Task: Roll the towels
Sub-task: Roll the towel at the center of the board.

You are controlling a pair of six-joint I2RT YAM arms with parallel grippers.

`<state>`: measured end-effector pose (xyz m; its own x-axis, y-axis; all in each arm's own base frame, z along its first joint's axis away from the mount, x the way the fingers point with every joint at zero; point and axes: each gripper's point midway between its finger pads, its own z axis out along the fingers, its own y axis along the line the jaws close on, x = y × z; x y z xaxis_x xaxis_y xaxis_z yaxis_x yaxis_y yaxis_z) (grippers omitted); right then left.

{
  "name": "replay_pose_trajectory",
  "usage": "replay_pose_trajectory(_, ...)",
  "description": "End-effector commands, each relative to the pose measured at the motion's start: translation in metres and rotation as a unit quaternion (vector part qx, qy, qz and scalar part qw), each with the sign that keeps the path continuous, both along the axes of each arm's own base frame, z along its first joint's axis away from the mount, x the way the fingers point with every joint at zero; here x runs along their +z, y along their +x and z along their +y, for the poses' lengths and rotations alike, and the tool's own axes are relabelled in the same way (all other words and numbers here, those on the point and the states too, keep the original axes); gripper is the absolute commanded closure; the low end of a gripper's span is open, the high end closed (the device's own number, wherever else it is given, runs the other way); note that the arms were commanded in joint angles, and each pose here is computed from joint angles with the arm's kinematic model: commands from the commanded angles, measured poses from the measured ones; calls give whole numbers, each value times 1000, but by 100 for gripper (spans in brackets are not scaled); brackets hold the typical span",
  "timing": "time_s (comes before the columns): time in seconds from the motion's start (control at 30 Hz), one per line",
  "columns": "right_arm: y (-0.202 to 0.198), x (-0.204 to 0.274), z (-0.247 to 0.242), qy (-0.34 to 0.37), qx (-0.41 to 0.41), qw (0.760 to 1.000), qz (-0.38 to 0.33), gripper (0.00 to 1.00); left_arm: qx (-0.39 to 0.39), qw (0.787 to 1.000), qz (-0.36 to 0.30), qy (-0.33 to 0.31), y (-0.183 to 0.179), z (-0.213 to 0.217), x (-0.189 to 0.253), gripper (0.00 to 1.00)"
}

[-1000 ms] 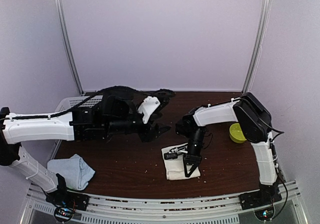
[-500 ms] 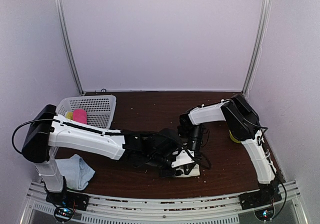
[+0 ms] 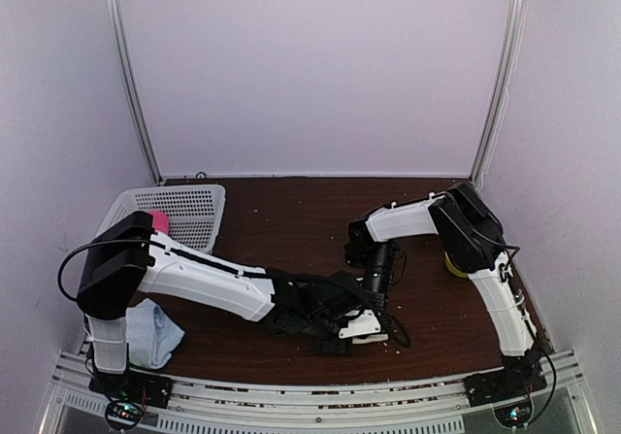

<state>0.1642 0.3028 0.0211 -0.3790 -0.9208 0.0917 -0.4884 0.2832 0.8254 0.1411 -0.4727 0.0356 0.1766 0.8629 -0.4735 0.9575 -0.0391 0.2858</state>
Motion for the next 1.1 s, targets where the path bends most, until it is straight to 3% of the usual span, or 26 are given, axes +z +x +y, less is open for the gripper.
replay_pose_trajectory(0.0, 22, -41, -11, -13, 38, 996, -80, 100, -4, 1000, -12, -5, 3, -13, -3, 85)
replay_pose_trajectory(0.07, 25, -30, -8, 0, 33, 995, -89, 97, -5, 1000, -8, -8, 2, -13, -2, 92)
replay_pose_trajectory(0.17, 33, 2, -2, 34, 31, 991, -128, 83, -3, 1000, -1, -1, 0, -10, -3, 100)
replay_pose_trajectory(0.23, 38, 29, 1, 60, 23, 986, -155, 70, -3, 1000, 7, 7, -3, -5, -6, 100)
replay_pose_trajectory(0.33, 42, 65, -1, 88, 15, 977, -195, 65, -5, 1000, 24, 10, -8, -4, -3, 100)
replay_pose_trajectory(0.47, 61, 77, -23, 70, -35, 973, -219, 69, -5, 999, 51, 14, -16, -4, 3, 100)
replay_pose_trajectory(0.73, 87, 10, -54, -39, -72, 958, -275, 86, 1, 997, 79, 20, -22, -6, 8, 100)
replay_pose_trajectory(1.07, 122, -11, -31, -54, -90, 940, -325, 88, 8, 994, 108, 24, -15, -5, 4, 100)
